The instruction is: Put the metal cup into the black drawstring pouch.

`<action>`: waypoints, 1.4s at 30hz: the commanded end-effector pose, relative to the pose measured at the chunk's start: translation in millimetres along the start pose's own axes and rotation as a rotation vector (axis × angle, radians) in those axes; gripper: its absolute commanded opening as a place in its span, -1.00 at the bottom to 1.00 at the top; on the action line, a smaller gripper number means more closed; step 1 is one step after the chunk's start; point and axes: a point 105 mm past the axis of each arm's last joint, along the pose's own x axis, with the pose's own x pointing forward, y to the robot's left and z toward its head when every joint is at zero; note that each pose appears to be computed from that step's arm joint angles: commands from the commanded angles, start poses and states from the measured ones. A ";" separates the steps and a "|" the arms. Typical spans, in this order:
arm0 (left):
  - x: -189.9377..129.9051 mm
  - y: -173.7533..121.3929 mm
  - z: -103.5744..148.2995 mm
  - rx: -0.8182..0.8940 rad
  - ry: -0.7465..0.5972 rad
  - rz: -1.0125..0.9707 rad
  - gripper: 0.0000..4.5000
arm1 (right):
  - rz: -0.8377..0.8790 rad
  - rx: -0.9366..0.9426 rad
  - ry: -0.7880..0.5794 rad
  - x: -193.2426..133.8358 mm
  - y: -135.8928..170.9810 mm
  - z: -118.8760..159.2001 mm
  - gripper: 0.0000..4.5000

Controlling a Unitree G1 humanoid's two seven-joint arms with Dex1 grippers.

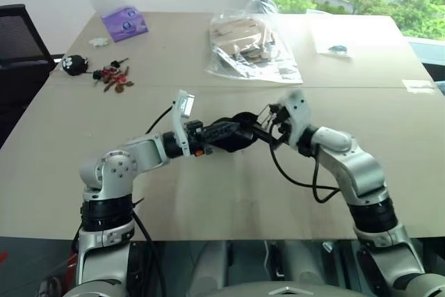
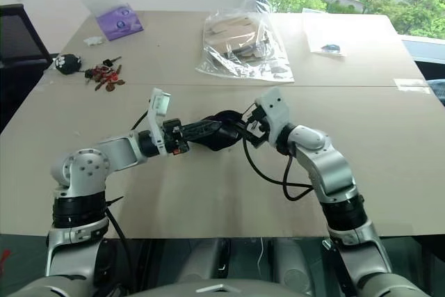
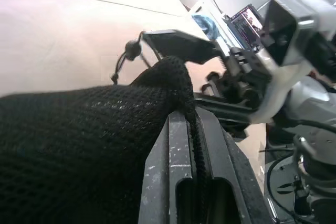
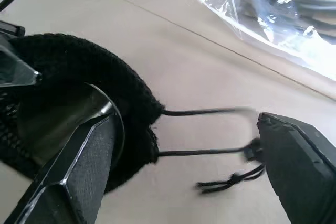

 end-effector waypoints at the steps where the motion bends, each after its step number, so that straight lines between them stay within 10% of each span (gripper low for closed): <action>1: -9.3 2.6 12.4 0.058 -0.029 -0.001 -1.00 | 0.054 -0.060 -0.016 -25.6 9.1 8.0 0.94; 8: -22.4 4.7 15.4 0.122 0.009 0.007 -1.00 | -0.012 -0.238 0.082 -29.1 -7.9 -16.8 0.94; 22: -35.0 -0.3 13.6 0.183 0.038 0.041 -1.00 | -0.023 -0.456 -0.002 62.4 -5.8 -29.3 0.94; 25: -38.6 -2.0 14.1 0.182 0.027 0.051 -1.00 | -0.046 -0.478 0.005 69.6 -9.5 -35.9 0.61; 32: -46.1 -3.3 8.8 0.173 0.010 0.080 -1.00 | -0.101 -0.485 -0.008 68.4 -22.2 -40.8 -0.89; 42: -41.3 -7.4 4.5 0.175 -0.045 0.071 -1.00 | -0.261 -0.553 -0.115 34.3 -54.9 0.5 -0.92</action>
